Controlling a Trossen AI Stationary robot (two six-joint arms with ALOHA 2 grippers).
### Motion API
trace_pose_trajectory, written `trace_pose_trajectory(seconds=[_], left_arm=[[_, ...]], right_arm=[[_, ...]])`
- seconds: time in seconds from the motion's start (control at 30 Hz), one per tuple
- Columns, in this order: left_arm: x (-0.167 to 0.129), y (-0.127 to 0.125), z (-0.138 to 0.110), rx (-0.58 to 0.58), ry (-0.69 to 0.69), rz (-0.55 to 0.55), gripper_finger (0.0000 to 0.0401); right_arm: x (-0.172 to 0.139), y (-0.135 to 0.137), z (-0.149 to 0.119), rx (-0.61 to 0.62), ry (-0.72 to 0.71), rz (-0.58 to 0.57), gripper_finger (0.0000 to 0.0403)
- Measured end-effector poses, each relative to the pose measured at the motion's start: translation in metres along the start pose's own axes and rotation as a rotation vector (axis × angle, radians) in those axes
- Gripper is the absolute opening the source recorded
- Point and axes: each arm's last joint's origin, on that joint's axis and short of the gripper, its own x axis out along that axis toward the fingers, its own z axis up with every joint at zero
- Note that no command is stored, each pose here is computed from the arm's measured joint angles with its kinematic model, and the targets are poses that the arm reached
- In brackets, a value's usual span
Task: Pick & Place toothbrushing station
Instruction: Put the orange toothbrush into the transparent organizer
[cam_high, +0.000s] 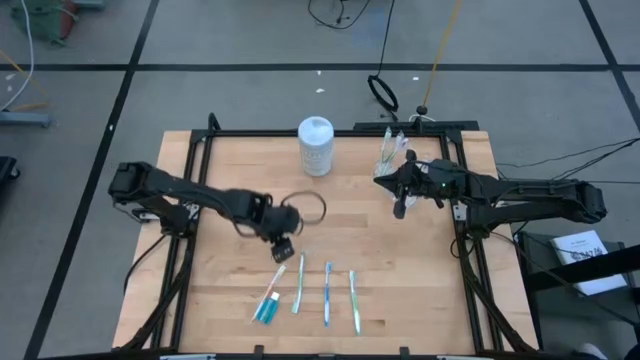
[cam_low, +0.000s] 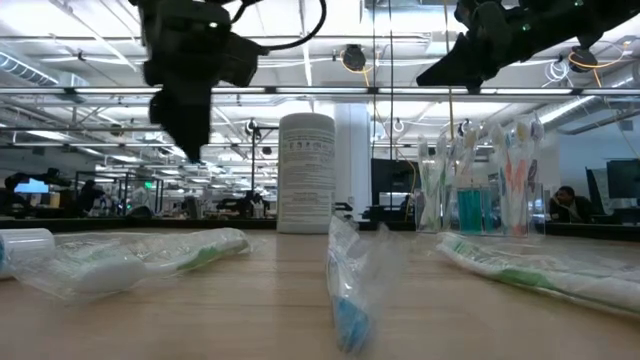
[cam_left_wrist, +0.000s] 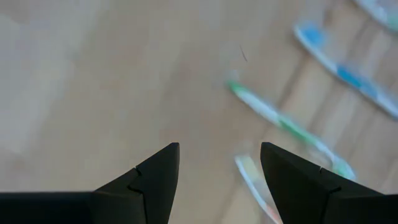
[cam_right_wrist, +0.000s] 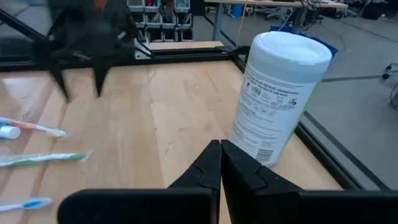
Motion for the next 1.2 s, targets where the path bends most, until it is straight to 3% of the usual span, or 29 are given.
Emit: trace_pose_trajectory(seconds=[0.13, 0.4, 0.83, 1.03, 1.2], left_arm=[[0.017, -0.023, -0.02, -0.004, 0.073, 0.001, 0.0232], [0.054, -0.047, -0.048, -0.078, 0.196, 0.065, 0.0232], [0.086, -0.049, -0.058, -0.127, 0.201, 0.193, 0.0228], [0.098, -0.044, -0.058, -0.125, 0.238, 0.239, 0.0172], [0.083, -0.035, -0.048, -0.163, 0.174, 0.251, 0.0094]], right_arm=[[0.0, 0.0, 0.0, 0.003, -0.001, 0.001, 0.0], [0.0, 0.0, 0.0, 0.003, 0.0, 0.001, 0.0], [0.0, 0.0, 0.0, -0.007, 0.001, 0.001, 0.0], [-0.001, 0.0, 0.0, -0.059, -0.004, 0.0, 0.0], [-0.001, 0.0, 0.003, -0.056, -0.025, -0.001, 0.0]])
